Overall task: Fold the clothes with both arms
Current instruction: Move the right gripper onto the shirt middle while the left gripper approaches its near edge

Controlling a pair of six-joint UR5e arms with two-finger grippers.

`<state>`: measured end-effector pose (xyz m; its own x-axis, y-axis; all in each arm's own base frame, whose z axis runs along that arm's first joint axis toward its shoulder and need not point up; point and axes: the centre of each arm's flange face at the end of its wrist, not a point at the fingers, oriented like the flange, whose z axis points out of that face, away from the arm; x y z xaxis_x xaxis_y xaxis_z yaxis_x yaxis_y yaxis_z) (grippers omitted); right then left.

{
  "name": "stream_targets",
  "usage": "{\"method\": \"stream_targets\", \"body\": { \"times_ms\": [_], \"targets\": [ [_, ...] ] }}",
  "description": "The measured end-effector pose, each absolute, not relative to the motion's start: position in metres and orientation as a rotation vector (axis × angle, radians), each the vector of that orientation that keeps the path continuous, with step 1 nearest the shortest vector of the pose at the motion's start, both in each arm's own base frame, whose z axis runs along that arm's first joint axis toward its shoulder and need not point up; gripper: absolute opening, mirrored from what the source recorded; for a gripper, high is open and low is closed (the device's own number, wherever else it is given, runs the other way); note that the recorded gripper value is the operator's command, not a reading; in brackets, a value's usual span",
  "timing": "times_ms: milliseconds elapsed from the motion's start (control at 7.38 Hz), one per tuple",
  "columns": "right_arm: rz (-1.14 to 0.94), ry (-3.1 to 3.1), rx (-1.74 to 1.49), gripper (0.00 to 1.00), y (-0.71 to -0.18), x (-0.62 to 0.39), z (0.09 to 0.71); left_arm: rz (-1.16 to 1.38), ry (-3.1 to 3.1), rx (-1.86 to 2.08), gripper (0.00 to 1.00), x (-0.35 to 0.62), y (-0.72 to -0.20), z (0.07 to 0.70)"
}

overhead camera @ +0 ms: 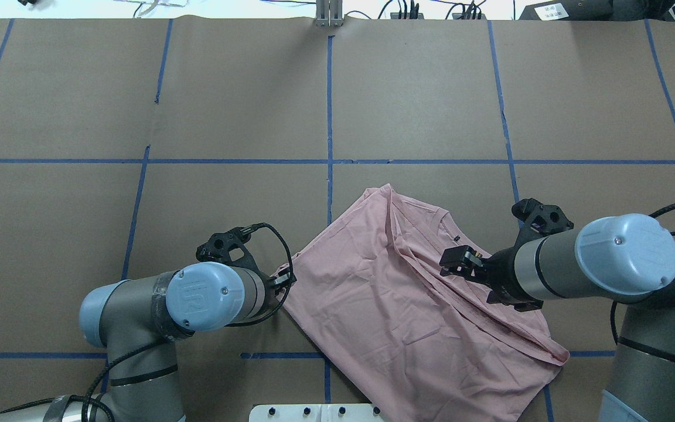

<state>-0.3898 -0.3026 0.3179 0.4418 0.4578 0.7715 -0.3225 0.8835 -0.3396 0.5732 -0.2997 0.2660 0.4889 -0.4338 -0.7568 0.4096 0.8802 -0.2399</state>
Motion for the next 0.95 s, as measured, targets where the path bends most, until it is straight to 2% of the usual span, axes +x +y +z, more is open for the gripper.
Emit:
{"method": "stream_targets", "body": {
  "times_ms": [136,271,407,949],
  "targets": [
    [0.49,-1.006,-0.146,1.0,-0.3048,-0.3888,0.3165,-0.516,0.927,-0.024,0.34,0.5733,-0.3016,0.2663],
    [0.492,-1.008,-0.144,1.0,-0.3059,-0.3882,0.3159,-0.519,0.927,-0.016,0.19,0.5737,-0.3029,0.266],
    [0.494,-1.007,-0.143,1.0,-0.3065,-0.388,0.3161,-0.521,0.928,-0.01,0.0,0.5741,-0.3038,0.2649],
    [0.498,-0.999,-0.143,1.0,-0.3078,-0.3888,0.3198,-0.532,0.928,0.014,0.0,0.5718,-0.3109,0.2643]
  ]
}}
